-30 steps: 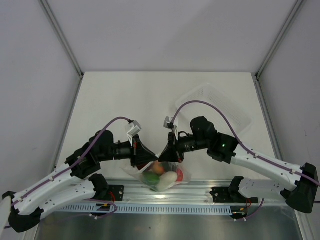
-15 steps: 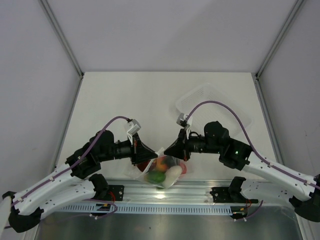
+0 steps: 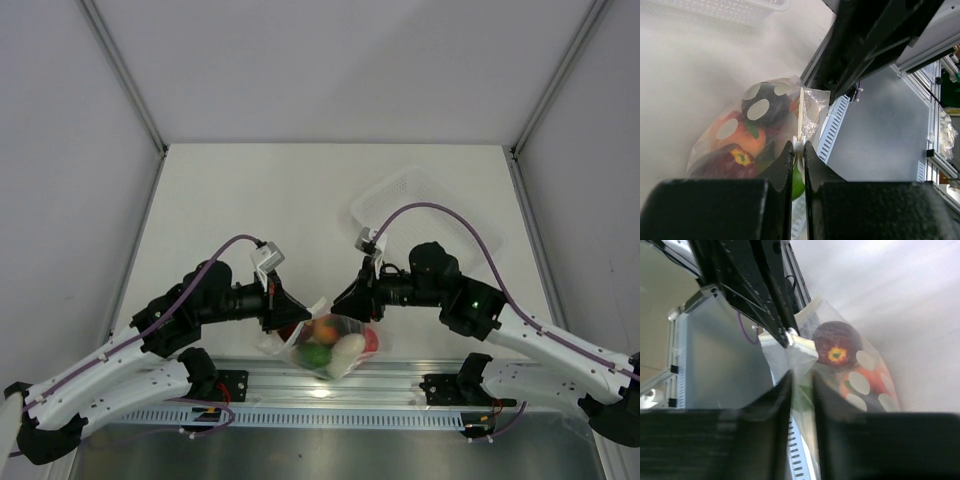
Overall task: Place the food in the zip-top bag and seal the zipper
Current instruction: Zip the zipper food storage bag at the center of the board.
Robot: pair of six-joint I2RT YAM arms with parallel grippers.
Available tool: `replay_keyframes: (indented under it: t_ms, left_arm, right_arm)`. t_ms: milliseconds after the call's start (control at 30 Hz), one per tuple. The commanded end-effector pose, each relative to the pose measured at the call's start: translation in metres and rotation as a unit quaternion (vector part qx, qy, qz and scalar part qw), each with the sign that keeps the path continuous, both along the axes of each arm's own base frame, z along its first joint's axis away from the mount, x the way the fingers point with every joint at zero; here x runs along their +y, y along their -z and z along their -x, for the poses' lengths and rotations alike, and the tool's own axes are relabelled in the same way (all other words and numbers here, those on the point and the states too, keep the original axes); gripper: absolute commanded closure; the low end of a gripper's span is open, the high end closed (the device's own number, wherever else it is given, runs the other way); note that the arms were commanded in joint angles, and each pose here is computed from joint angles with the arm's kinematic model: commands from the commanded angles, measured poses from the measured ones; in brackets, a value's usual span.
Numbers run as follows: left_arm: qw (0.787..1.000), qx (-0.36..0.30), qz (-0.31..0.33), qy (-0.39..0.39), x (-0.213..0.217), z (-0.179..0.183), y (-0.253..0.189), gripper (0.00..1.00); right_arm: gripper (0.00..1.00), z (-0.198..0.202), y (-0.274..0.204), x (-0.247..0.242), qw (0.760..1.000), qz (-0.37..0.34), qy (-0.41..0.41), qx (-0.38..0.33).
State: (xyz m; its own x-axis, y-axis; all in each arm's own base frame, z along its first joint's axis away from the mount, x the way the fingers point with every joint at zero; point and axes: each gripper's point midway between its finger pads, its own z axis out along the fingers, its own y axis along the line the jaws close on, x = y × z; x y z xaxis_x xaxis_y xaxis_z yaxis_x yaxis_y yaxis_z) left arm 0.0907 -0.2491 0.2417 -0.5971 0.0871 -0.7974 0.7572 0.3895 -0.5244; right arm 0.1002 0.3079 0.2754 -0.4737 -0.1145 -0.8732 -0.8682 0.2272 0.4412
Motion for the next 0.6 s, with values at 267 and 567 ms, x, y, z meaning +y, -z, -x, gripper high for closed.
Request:
replay_keyframes:
  t_ms: [267, 567]
  left_arm:
    - [0.999, -0.025, 0.034, 0.022, 0.0, 0.007, -0.029, 1.0]
    - [0.999, -0.027, 0.037, 0.027, -0.001, 0.008, -0.03, 0.99]
  right_arm:
    - [0.33, -0.015, -0.019, 0.007, 0.999, 0.016, -0.025, -0.027]
    - [0.38, -0.012, -0.016, 0.021, 0.995, 0.001, -0.098, -0.007]
